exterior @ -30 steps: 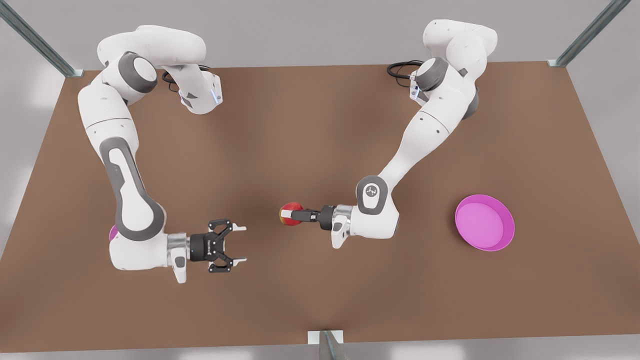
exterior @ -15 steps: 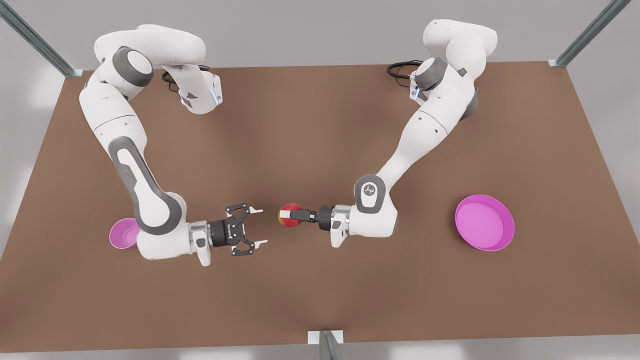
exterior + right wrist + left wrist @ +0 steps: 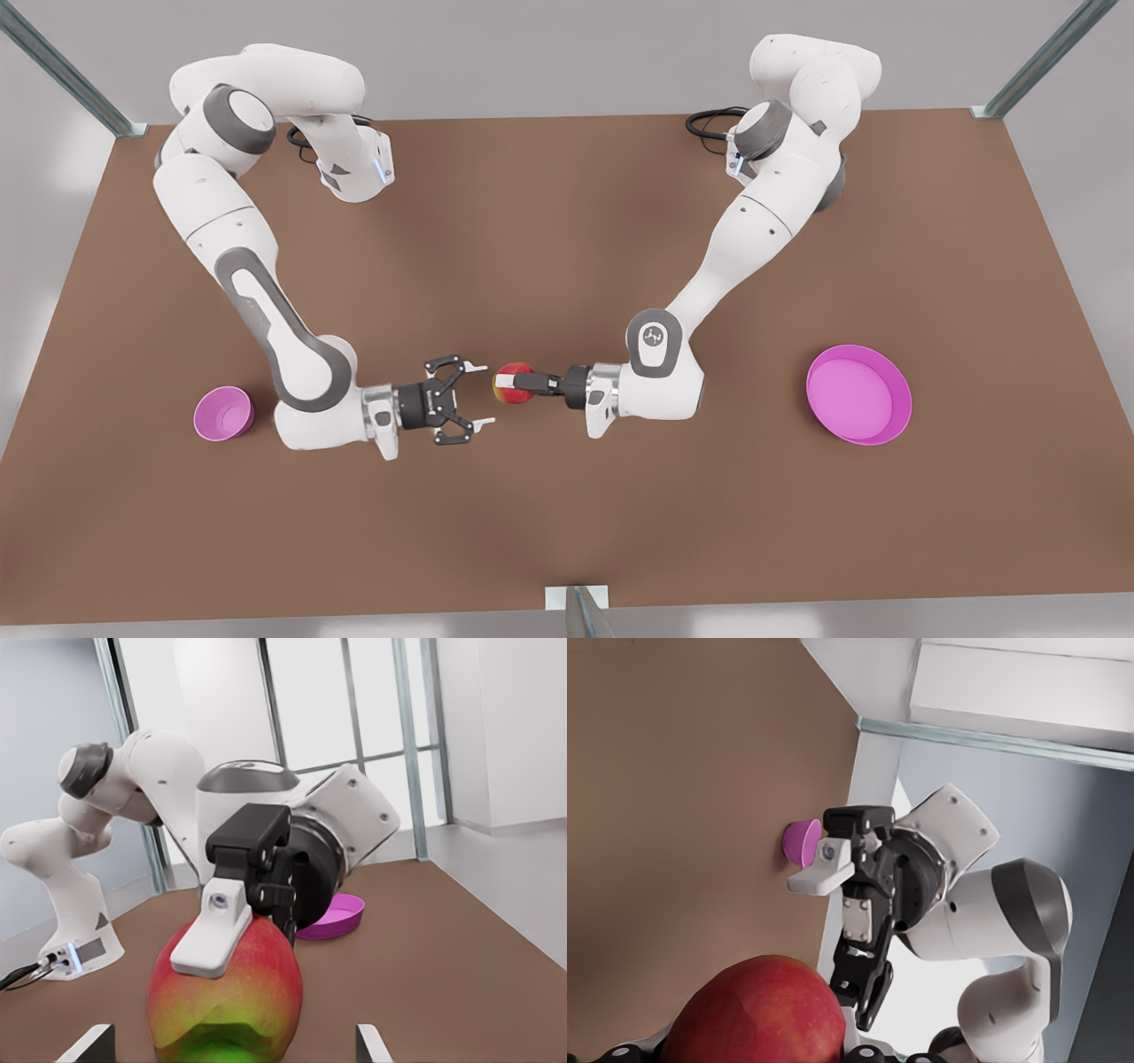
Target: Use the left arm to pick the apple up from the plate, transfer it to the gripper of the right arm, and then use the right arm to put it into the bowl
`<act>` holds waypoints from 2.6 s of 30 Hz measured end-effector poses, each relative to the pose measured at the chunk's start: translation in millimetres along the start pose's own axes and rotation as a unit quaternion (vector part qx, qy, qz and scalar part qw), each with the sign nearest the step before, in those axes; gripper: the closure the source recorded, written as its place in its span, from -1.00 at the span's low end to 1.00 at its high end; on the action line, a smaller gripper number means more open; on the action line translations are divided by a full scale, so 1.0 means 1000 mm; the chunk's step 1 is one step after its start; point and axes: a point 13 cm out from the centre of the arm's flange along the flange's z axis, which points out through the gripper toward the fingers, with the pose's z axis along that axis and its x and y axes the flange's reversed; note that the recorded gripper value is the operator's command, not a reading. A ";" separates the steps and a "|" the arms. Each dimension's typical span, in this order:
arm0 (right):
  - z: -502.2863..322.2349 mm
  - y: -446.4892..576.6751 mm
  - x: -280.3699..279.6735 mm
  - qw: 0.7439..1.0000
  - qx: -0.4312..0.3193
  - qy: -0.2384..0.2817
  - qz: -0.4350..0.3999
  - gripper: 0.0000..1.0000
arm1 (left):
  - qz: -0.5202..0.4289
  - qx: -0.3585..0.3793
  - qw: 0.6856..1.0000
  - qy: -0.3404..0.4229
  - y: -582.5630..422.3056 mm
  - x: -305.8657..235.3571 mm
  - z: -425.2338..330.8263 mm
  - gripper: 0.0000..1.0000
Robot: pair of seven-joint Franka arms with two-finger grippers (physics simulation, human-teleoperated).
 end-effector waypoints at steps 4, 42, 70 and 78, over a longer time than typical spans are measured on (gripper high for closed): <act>0.012 -0.001 0.000 1.000 0.002 -0.001 -0.008 -1.00 | 0.003 -0.001 1.000 -0.004 0.000 -0.001 0.000 -0.35; 0.051 -0.004 0.003 0.999 0.006 -0.044 -0.011 -0.78 | 0.006 -0.002 1.000 -0.023 0.003 -0.009 0.002 -0.35; 0.047 -0.004 0.002 0.999 0.005 -0.047 -0.009 -0.11 | 0.010 0.001 1.000 -0.021 0.002 -0.006 0.007 -1.00; -0.013 -0.014 0.007 0.999 0.018 -0.033 -0.023 -0.13 | 0.019 0.003 0.999 -0.025 -0.011 -0.005 0.004 -1.00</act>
